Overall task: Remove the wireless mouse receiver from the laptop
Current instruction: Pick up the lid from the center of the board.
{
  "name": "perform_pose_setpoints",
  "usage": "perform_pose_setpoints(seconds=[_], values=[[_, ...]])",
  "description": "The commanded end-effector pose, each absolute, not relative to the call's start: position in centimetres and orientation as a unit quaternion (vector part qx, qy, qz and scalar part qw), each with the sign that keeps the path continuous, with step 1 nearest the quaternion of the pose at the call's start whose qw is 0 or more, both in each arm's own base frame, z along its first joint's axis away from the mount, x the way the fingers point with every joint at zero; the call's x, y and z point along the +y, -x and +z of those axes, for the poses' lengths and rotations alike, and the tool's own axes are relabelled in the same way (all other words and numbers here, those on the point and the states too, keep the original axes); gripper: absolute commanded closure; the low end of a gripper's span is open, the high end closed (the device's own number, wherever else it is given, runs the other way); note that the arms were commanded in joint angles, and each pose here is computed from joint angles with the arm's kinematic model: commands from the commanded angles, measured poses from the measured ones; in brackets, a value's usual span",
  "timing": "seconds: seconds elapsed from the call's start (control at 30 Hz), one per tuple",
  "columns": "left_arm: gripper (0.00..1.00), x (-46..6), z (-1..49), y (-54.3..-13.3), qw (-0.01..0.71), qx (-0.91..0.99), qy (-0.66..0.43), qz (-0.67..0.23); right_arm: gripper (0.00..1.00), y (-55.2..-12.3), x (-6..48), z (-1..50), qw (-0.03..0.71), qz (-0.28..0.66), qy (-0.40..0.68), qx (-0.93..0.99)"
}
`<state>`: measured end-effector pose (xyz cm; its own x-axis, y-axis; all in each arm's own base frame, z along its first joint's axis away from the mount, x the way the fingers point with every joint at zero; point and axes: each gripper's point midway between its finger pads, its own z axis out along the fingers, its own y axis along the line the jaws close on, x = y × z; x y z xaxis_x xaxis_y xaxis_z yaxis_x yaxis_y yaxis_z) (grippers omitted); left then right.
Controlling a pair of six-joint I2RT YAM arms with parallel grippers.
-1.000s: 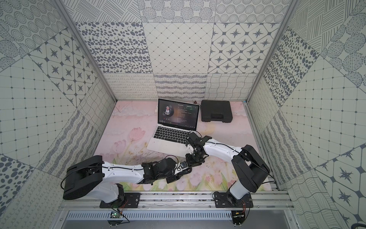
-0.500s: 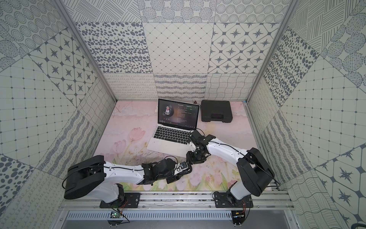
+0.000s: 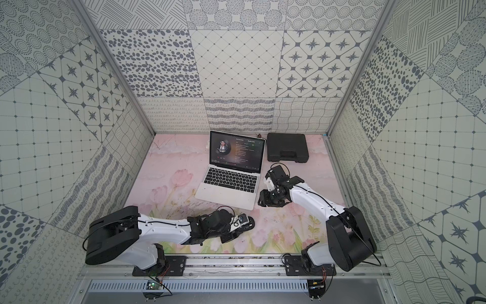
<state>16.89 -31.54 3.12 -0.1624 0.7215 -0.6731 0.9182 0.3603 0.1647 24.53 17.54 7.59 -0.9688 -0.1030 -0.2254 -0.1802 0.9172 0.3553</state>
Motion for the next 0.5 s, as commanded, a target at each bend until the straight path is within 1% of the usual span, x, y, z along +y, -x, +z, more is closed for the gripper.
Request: perform_pose_setpoints(seconds=[0.0,0.03,0.17,0.3,0.47], values=[[0.97,-31.1,2.9,-16.6,0.336,0.748,-0.554,-0.145,0.47,-27.1,15.3,7.7,0.164,0.106,0.108,0.975],[0.97,-31.0,3.0,-16.5,0.336,0.747,-0.555,-0.146,0.48,-27.6,14.7,7.6,0.173,0.084,0.115,0.974],[0.97,-31.0,3.4,-16.7,0.34,0.747,-0.552,-0.145,0.6,-29.3,13.2,7.1,0.188,-0.001,0.154,0.97],[0.97,-31.0,3.4,-16.7,0.339,0.748,-0.551,-0.146,0.62,-30.5,13.3,6.5,0.189,-0.066,0.197,0.96],[0.97,-30.8,3.4,-16.6,0.339,0.748,-0.552,-0.145,0.63,-31.8,14.7,6.2,0.191,-0.103,0.243,0.945]])
